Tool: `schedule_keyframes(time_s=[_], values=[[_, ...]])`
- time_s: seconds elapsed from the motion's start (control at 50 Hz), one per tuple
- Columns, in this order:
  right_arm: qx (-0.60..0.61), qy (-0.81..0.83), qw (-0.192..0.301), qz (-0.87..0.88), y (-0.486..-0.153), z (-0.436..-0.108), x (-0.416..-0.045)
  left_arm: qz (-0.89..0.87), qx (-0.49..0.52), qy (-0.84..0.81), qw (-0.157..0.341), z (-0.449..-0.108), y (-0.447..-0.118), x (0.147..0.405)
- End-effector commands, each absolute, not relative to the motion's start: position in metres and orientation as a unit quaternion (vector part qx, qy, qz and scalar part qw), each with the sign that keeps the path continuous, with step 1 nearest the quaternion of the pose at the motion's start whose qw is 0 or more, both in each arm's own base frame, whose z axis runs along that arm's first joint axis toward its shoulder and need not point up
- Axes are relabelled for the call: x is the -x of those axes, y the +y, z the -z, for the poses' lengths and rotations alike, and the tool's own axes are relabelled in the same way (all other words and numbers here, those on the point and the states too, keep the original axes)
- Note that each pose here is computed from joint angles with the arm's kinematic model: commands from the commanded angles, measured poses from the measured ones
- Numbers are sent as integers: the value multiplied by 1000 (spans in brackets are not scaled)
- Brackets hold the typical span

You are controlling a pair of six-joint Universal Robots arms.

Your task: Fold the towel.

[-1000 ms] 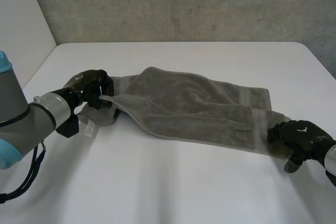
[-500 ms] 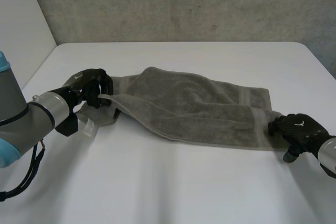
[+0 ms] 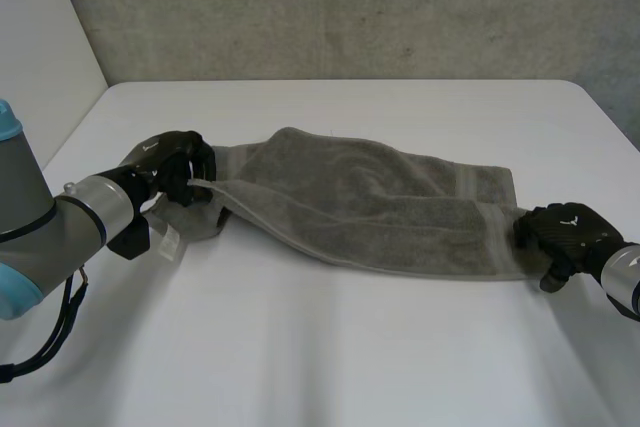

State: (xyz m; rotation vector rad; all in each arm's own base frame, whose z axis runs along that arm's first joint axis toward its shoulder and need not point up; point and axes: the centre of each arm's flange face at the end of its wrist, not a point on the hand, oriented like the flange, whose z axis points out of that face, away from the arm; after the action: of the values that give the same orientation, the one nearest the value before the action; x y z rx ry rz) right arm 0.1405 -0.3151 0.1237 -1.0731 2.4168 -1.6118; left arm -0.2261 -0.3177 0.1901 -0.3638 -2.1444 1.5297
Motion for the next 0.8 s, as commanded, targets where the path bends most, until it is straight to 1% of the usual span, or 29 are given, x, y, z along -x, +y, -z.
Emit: schedule_keyframes(time_s=[0.02,0.44,0.8], values=[[354,774,22,524,-318,-124,-147,-563,134,-780,239,-190,-319,226],[360,769,2,528,-332,-117,-154,-564,133,-779,239,-190,-319,226],[366,765,4,530,-336,-116,-159,-567,134,-777,239,-190,-320,226]])
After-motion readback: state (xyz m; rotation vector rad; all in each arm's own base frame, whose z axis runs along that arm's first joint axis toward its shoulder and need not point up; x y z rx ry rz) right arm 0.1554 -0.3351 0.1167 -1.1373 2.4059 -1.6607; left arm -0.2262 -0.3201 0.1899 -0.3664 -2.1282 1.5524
